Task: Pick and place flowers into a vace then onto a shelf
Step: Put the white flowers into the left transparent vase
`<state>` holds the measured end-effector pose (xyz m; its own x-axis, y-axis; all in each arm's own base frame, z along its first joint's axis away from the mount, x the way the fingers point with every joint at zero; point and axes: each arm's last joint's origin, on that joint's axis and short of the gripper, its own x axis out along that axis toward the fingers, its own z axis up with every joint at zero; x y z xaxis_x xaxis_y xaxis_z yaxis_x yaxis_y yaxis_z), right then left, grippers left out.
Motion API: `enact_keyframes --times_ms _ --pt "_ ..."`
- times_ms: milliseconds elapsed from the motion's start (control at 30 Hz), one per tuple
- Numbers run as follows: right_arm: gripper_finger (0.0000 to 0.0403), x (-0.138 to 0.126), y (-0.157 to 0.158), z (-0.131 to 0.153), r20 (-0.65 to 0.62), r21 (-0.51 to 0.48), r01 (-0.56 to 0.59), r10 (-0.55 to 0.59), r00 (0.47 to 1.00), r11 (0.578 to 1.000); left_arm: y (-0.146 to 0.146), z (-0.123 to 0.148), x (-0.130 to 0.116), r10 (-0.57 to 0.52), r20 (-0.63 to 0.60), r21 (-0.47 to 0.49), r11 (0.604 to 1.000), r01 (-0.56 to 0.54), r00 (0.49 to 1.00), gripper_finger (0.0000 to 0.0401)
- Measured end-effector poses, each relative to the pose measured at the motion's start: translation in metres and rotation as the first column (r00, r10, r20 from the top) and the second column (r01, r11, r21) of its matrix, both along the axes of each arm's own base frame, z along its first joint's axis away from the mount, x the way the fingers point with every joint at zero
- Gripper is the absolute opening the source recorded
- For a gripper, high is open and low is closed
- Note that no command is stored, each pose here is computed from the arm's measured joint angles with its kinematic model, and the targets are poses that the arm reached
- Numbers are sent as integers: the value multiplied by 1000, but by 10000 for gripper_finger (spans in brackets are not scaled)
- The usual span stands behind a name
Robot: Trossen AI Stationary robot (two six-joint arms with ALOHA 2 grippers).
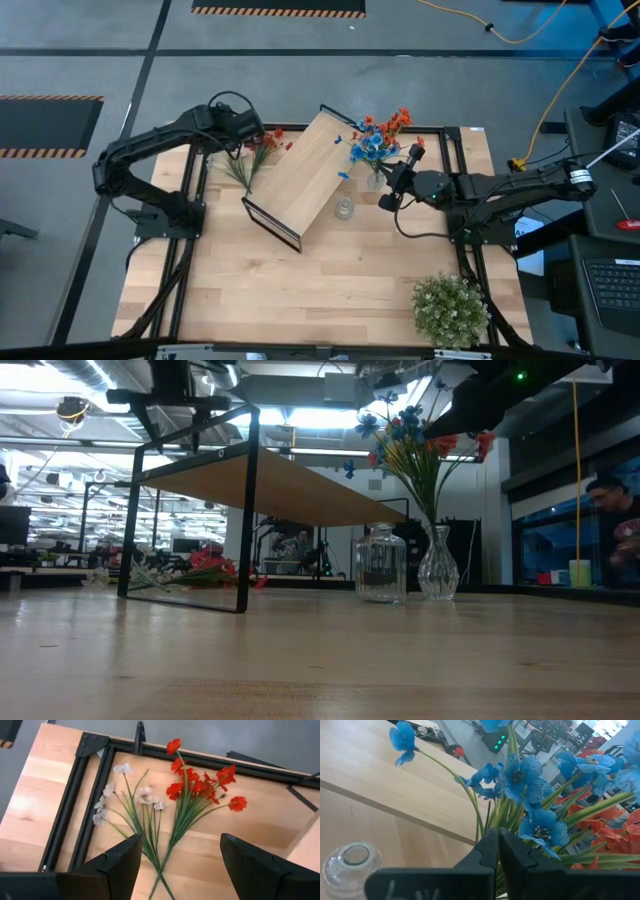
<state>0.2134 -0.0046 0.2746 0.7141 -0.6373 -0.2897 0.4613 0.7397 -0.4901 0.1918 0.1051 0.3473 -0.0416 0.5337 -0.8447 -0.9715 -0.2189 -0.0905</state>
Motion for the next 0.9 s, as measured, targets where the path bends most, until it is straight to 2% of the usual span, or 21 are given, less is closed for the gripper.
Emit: enact_keyframes --times_ms 100,300,433,667,800,900 --pt "19 0 0 0 1 3 -2 2 1000 1000 2 -7 5 24 -18 -15 1000 -25 1000 260" --pt "19 2 3 -1 -1 45 -101 101 995 994 4 -39 -3 117 -109 -143 981 -132 987 260" --pt "19 2 3 -1 -5 49 -124 125 992 991 0 -62 -8 160 -111 -215 960 -181 981 260" --pt "19 2 3 -1 -16 37 -129 130 991 991 0 -95 -11 183 -95 -264 943 -202 979 260" --pt "19 2 3 -1 -18 34 -130 131 991 991 1 -109 -12 196 -44 -253 946 -201 980 260" --pt "19 2 3 -1 -27 25 -134 135 990 991 0 -121 -17 222 -50 -271 935 -228 974 260"
